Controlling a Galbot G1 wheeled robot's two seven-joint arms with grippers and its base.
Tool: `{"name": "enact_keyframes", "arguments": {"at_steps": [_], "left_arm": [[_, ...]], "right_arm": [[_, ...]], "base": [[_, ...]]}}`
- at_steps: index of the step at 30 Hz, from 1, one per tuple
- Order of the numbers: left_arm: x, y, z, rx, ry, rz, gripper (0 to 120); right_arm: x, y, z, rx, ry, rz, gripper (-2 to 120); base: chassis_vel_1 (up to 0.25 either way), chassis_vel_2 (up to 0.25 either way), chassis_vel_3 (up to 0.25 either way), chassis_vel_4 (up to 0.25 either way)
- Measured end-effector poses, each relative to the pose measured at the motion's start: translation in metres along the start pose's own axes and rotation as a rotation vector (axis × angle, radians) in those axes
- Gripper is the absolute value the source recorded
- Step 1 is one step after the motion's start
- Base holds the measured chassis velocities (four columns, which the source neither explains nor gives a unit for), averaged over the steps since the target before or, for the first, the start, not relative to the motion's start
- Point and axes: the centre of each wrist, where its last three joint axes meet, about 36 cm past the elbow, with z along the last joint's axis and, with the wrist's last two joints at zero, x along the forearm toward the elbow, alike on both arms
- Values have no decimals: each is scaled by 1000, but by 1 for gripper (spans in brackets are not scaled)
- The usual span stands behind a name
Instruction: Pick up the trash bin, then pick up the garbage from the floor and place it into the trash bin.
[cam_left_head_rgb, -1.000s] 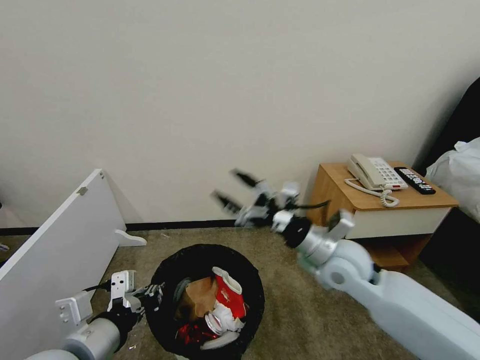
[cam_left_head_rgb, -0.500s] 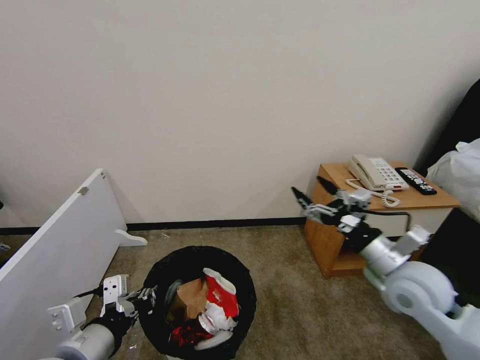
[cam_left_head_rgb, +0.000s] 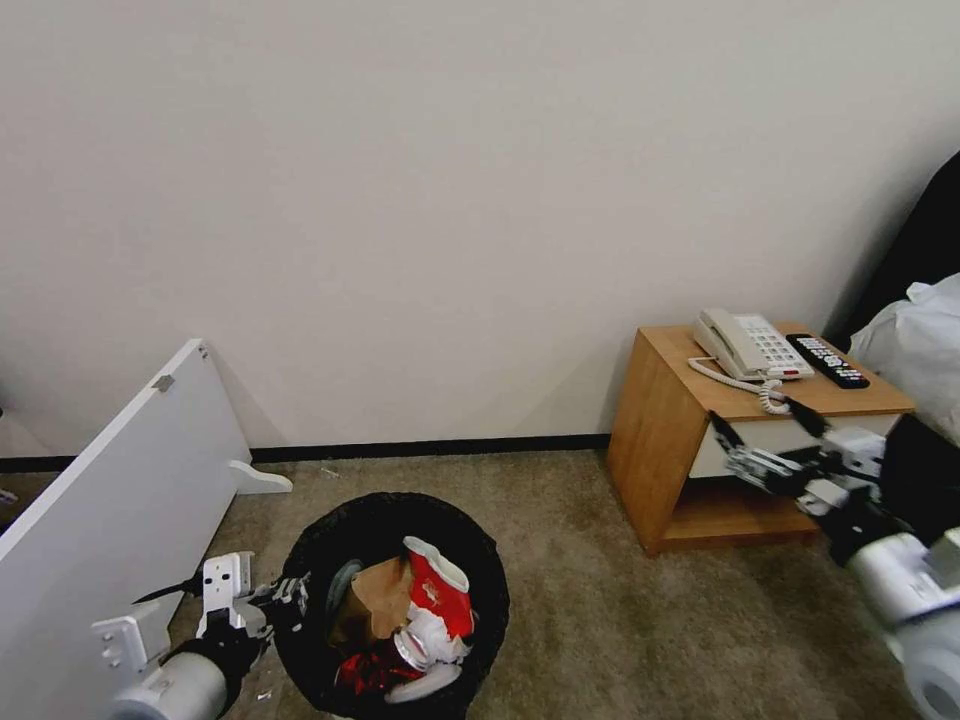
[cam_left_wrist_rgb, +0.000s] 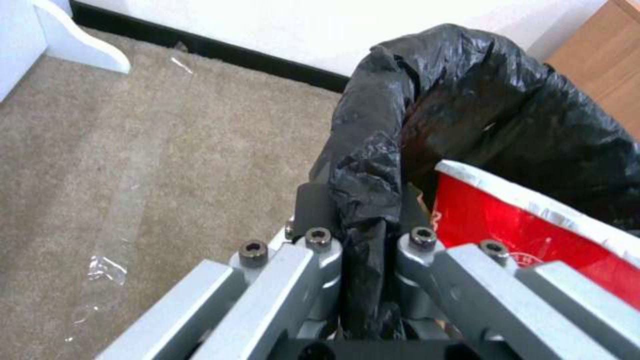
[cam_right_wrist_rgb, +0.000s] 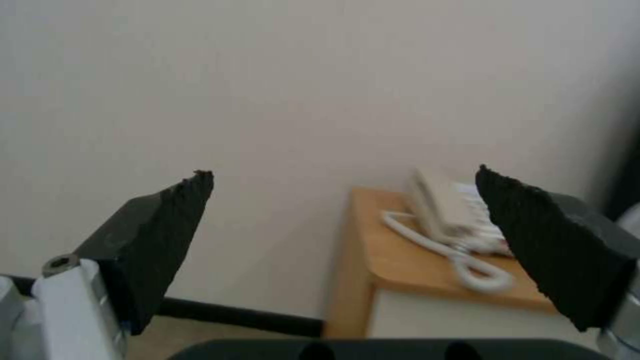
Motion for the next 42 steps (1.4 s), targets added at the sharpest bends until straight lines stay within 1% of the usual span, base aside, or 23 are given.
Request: {"name": "enact_keyframes", "arguments": {"at_steps": [1, 3, 4, 5, 8, 9, 10, 11, 15, 20, 21, 26, 30, 35, 42], "left_arm": [[0, 0, 0, 0, 0, 0, 4], [1, 0, 3, -2, -2, -4, 4], [1, 0, 3, -2, -2, -4, 4], [2, 1, 6, -6, -1, -7, 4], [2, 0, 7, -9, -4, -8, 4], [2, 0, 8, -11, -8, -8, 4], [2, 0, 8, -11, -8, -8, 4], [2, 0, 9, -15, -11, -9, 4], [2, -1, 12, -28, -15, -12, 4], [1, -1, 9, -34, -31, -13, 4], [1, -2, 8, -34, -40, -12, 4], [-2, 0, 8, -38, -39, -15, 4], [-4, 2, 6, -42, -42, -14, 4], [-10, 6, 6, -41, -40, -24, 4], [-15, 8, 6, -37, -43, -25, 4]], "right_arm": [[0, 0, 0, 0, 0, 0, 100], [19, -1, 4, 58, 1, 28, 100], [19, -1, 4, 58, 1, 28, 100], [31, 0, 9, 75, 10, 50, 100], [41, 6, 14, 62, 19, 82, 100], [50, 12, 19, 39, 31, 128, 100], [50, 12, 19, 39, 31, 128, 100], [58, 19, 25, 18, 41, 178, 100], [70, 31, 31, -2, 45, 254, 100], [73, 32, 33, 31, 41, 261, 100], [75, 33, 35, 53, 38, 264, 100], [81, 34, 44, 102, 43, 263, 100], [82, 35, 48, 103, 50, 258, 100], [79, 36, 50, 101, 11, 248, 100], [75, 32, 53, 109, 5, 242, 100]], "base": [[0, 0, 0, 0], [0, 0, 0, 0], [0, 0, 0, 0], [0, 0, 0, 0], [0, 0, 0, 0], [0, 0, 0, 0], [0, 0, 0, 0], [0, 0, 0, 0], [0, 0, 0, 0], [0, 0, 0, 0], [0, 0, 0, 0], [0, 0, 0, 0], [0, 0, 0, 0], [0, 0, 0, 0], [0, 0, 0, 0]]}}
